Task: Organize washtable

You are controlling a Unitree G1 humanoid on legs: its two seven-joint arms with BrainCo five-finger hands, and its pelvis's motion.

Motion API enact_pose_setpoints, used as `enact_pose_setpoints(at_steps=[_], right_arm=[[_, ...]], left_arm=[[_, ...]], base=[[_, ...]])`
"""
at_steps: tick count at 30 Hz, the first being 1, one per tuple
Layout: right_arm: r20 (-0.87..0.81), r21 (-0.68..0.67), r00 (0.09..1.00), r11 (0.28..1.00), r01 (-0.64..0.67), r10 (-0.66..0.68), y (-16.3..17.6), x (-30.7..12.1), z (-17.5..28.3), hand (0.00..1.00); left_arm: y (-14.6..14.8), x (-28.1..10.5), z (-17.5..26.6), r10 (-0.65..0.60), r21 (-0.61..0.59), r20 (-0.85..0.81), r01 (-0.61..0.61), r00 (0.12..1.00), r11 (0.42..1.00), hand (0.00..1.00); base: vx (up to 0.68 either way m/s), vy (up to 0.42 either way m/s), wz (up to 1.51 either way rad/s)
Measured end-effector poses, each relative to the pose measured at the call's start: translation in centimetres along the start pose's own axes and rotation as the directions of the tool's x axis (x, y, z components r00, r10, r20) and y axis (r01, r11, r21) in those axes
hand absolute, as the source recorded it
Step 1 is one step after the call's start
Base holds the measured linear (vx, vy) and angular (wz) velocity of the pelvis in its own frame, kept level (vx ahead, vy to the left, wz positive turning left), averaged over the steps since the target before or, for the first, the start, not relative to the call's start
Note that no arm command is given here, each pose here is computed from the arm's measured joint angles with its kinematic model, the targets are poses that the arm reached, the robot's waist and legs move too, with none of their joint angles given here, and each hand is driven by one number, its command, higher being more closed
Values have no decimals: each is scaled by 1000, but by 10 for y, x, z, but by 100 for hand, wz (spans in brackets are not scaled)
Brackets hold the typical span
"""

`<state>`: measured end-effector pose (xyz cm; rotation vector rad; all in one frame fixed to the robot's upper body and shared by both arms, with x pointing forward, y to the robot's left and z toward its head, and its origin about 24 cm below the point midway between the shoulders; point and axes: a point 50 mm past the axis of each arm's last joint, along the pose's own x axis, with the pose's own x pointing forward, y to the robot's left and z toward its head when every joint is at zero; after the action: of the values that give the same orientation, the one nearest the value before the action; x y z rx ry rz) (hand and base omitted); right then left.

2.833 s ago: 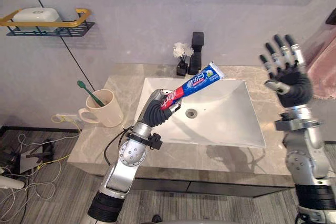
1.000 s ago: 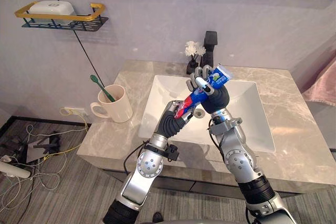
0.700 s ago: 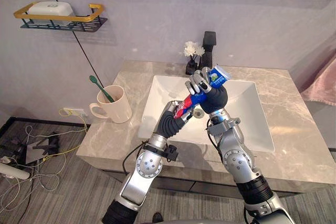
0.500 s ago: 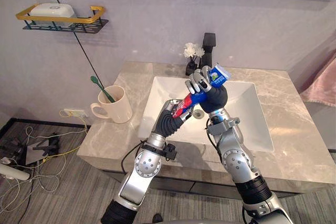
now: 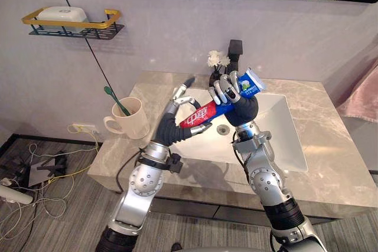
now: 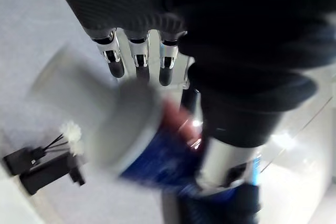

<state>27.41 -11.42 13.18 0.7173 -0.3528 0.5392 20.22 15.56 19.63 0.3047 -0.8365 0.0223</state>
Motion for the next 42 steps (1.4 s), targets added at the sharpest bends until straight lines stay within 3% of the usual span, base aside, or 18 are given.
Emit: enact_pose_setpoints(at_steps=[5, 10, 11, 14, 17, 20, 25, 29, 34, 42], right_arm=[[18, -25, 999, 999, 28, -28, -7, -2, 8, 100], [59, -54, 998, 998, 39, -36, -8, -3, 18, 100], [80, -61, 995, 996, 61, -56, -12, -5, 23, 100], [109, -72, 989, 992, 104, -96, -19, -11, 28, 100], [131, -68, 982, 987, 147, -138, -25, -19, 30, 100], [145, -64, 978, 985, 161, -150, -27, -21, 31, 100], [149, -62, 972, 979, 194, -183, -32, -29, 31, 100], [152, -56, 971, 979, 195, -185, -31, -28, 30, 100], [163, -58, 969, 979, 195, -184, -31, -28, 31, 100], [194, -64, 963, 977, 203, -187, -29, -23, 35, 100]], left_arm=[[20, -18, -7, 76, 19, -84, -75, 994, 997, 0], [71, -46, -20, 319, 178, -189, -287, 929, 941, 0], [86, -60, -28, 414, 223, -237, -365, 879, 904, 0], [105, -85, -46, 525, 297, -329, -442, 785, 846, 0], [125, -134, -67, 663, 397, -457, -532, 593, 748, 0], [130, -180, -84, 715, 461, -568, -563, 406, 686, 0], [103, -264, -108, 649, 514, -759, -558, 59, 652, 0], [78, -310, -113, 536, 518, -834, -520, -132, 679, 0], [45, -333, -117, 392, 451, -892, -493, -223, 744, 0], [6, -340, -122, 196, 282, -953, -435, -232, 855, 0]], base=[[-30, -13, -1], [0, 0, 0], [0, 0, 0], [0, 0, 0], [0, 0, 0], [0, 0, 0], [-13, -15, 7], [7, -16, 9], [7, -5, 7], [-14, -1, 6]])
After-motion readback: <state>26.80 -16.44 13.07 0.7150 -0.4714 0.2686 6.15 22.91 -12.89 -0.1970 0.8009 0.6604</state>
